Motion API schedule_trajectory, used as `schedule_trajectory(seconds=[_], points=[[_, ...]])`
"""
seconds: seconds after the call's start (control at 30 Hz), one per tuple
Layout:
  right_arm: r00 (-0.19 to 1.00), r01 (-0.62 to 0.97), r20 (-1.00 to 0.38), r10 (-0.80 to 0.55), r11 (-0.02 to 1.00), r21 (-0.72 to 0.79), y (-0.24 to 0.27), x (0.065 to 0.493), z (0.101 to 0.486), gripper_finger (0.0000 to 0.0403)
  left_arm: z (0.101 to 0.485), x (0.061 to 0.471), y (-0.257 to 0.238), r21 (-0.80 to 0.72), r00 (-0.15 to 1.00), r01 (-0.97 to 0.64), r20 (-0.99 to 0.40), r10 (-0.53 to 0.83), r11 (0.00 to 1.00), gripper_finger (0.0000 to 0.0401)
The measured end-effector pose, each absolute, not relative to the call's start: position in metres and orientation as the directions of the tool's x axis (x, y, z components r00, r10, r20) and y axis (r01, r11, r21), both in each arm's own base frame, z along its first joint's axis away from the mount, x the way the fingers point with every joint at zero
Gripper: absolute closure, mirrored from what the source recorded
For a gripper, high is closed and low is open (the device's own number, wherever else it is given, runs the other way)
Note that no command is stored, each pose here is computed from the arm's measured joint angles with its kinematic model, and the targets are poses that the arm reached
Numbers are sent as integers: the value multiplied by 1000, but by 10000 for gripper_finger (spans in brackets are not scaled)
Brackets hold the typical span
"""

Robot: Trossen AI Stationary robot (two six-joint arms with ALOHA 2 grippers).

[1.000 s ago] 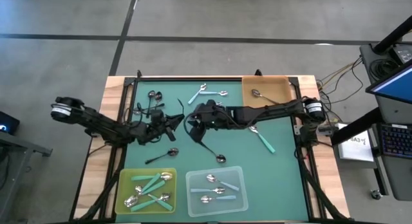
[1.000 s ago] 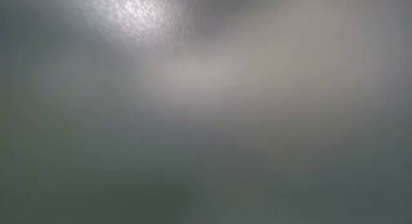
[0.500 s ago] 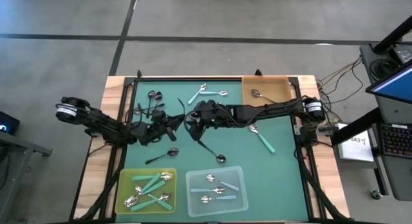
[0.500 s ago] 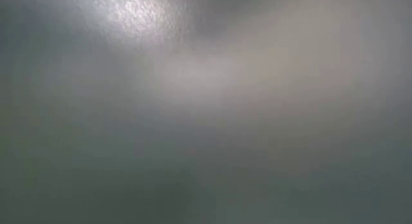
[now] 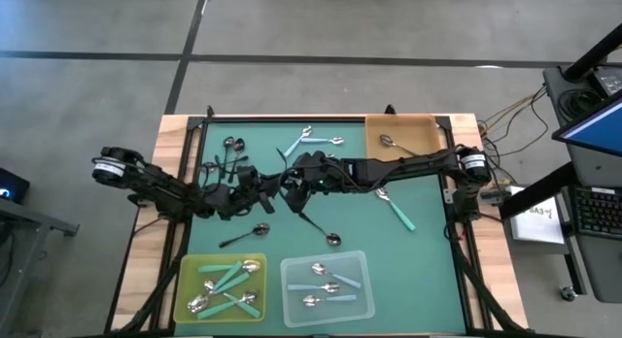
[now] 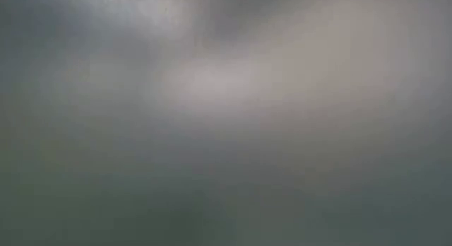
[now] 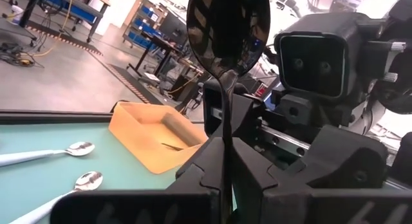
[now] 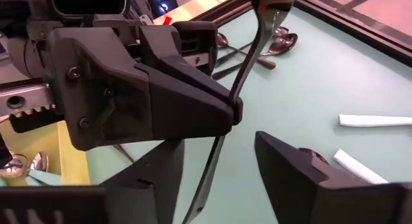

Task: Sort silverware by color (type)
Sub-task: Put the black spoon into the orange bin

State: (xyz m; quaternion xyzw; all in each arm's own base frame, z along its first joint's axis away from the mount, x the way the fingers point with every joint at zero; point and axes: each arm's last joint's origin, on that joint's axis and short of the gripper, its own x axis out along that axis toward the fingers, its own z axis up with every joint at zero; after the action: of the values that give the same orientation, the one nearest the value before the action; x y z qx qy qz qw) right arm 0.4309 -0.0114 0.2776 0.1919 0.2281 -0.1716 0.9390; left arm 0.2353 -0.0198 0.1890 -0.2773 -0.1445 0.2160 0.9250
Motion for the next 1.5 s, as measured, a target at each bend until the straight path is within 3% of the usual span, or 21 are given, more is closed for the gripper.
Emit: schedule_trajectory(seconds=[0.3,0.57,0.77,0.9,1.03,1.17,1.5], points=[[838,384,-498,-222,889,251,-13,431,277,381,191,236,-20,-573,873,-303,154,463,762,401],[821,361,-535,-200,907,214,-24,425,279,394,192,237,-23,-563,910,-224,171,378,796,367],[712,479,-637,-296,867,133,-61,397,292,395,192,237,-24,-556,926,-185,179,334,811,330],[554,562,-749,-363,827,14,-88,367,295,395,192,237,-25,-530,929,-187,178,324,827,320],[257,661,-843,-472,723,-203,-119,332,287,395,192,237,-24,-508,929,-199,175,327,838,319],[-5,679,-854,-521,625,-385,-144,304,273,395,192,237,-24,-486,928,-208,176,329,849,319],[-189,688,-872,-452,572,-446,-182,266,258,395,193,236,-24,-471,925,-220,178,336,854,319]])
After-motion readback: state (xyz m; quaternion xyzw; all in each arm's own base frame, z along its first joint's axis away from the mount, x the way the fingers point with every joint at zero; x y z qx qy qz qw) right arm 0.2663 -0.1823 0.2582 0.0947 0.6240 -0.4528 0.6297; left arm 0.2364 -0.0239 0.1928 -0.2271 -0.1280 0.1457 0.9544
